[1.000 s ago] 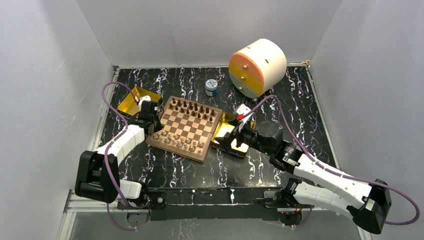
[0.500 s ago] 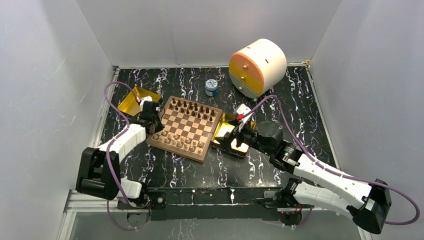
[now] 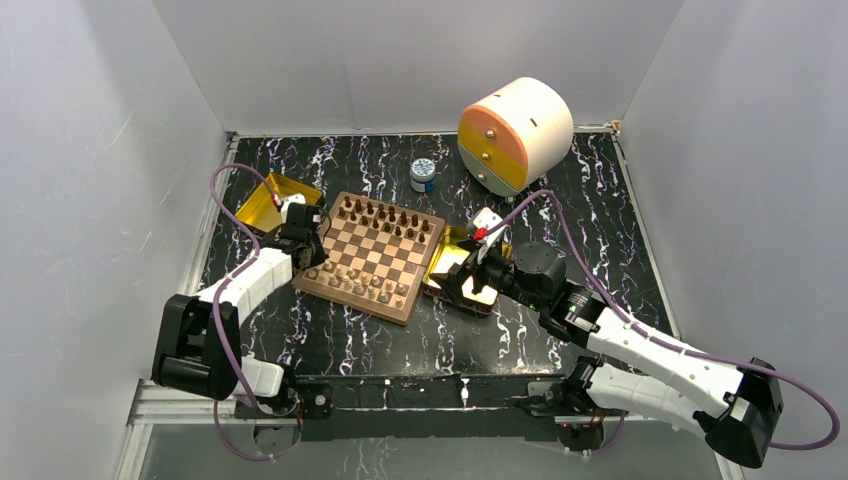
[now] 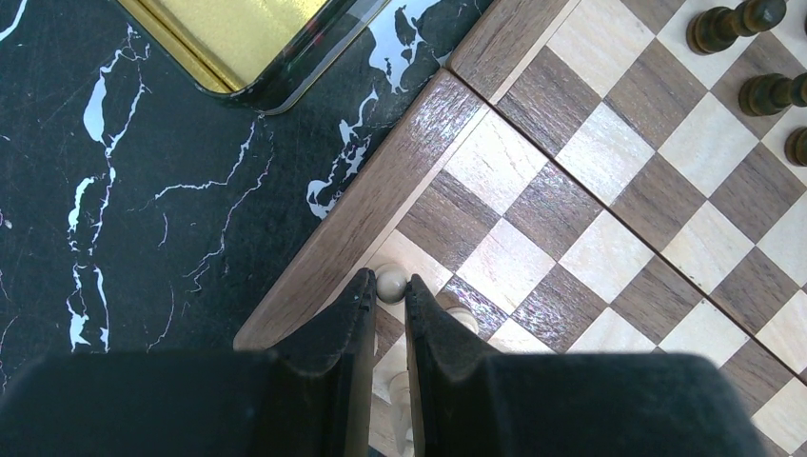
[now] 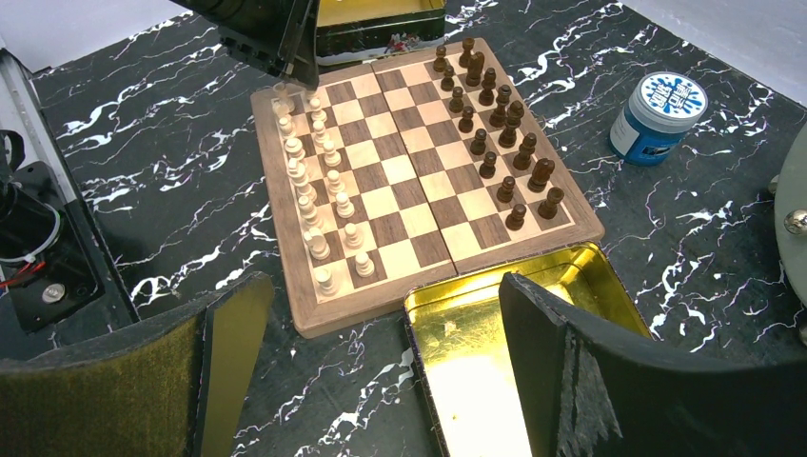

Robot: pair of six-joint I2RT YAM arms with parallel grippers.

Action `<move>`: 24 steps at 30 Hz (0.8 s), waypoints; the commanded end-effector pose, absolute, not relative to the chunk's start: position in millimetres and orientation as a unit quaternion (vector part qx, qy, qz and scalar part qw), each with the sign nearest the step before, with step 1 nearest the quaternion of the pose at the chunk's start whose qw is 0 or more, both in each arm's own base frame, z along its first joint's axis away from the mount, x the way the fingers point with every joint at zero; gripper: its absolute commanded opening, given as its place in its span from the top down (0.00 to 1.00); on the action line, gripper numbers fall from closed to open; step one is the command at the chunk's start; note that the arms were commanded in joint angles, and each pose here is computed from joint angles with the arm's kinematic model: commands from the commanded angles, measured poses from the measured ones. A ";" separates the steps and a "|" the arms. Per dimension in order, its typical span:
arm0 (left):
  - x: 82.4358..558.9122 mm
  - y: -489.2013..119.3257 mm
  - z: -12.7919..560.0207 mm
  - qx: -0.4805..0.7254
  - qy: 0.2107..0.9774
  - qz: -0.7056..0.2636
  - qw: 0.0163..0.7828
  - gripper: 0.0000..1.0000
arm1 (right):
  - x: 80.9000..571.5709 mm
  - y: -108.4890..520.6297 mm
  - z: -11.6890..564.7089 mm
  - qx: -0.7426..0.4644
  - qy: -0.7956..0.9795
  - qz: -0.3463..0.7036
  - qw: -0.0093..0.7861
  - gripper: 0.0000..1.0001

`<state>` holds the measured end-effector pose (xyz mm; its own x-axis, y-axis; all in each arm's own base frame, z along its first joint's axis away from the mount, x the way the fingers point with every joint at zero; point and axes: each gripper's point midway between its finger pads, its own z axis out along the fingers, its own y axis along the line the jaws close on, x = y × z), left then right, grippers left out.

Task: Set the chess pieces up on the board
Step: Place the chess piece on the chessboard.

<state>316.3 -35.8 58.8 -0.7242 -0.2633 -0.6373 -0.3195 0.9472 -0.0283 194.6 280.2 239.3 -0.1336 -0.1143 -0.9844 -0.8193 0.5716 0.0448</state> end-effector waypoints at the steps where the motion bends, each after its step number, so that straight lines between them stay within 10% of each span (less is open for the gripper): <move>1: 316.9 -34.5 61.9 -0.154 0.928 0.052 0.336 0.88 | 198.3 283.9 273.7 -0.324 0.656 0.330 0.596 0.01; 24: 322.5 -37.9 76.2 -0.152 0.924 0.049 0.347 0.75 | 197.8 282.3 269.6 -0.321 0.658 0.329 0.596 0.01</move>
<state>313.4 -39.0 59.2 -0.7373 -0.2489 -0.6280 -0.3057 0.9519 -0.0184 194.7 280.1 239.3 -0.1389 -0.1105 -0.9841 -0.8172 0.5742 0.0508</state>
